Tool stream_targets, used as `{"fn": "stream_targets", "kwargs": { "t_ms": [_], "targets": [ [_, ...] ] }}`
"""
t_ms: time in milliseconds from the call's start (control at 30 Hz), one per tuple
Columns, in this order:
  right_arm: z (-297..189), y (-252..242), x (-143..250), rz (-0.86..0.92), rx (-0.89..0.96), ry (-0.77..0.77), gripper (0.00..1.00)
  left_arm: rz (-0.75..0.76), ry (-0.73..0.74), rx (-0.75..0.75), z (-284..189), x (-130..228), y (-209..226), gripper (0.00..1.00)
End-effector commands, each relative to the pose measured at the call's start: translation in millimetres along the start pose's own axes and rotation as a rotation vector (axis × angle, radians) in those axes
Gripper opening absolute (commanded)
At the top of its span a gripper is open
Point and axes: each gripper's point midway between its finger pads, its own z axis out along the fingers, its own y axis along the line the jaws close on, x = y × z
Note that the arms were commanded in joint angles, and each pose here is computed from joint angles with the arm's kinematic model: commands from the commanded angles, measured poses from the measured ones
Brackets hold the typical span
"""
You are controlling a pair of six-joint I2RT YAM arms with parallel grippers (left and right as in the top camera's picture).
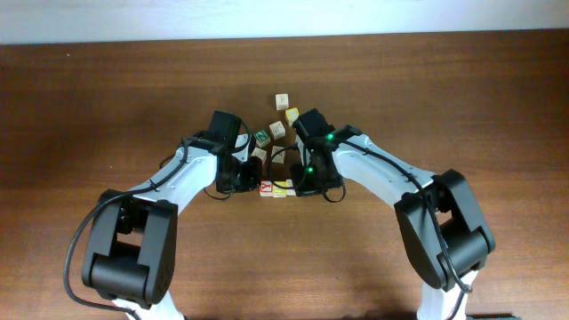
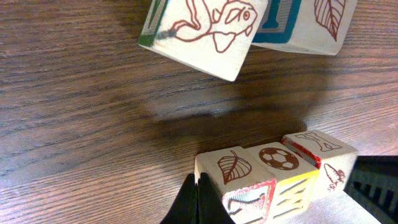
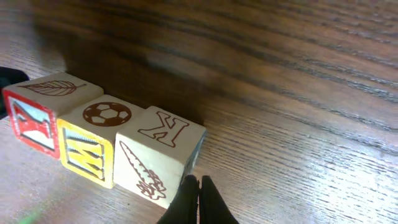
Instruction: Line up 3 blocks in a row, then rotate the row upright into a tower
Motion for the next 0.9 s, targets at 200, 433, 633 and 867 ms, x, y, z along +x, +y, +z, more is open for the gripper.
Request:
{"fn": "stream_targets", "kwargs": {
  "t_ms": [200,433,633,867],
  "targets": [
    [-43,34,-12,-0.064,-0.078,-0.104,0.04,0.011,0.033,0.034,5,9,-4,0.00],
    [-37,-55,-8,0.239,0.076,-0.048,0.04,0.011,0.033,0.034,5,9,-4,0.00],
    [-8,-30,-2,0.186,0.069,-0.022,0.04,0.011,0.034,0.034,5,9,-4,0.00],
    [5,0,-2,0.034,0.029,-0.029,0.05,0.010,0.034,0.034,5,9,-4,0.00]
  ]
}}
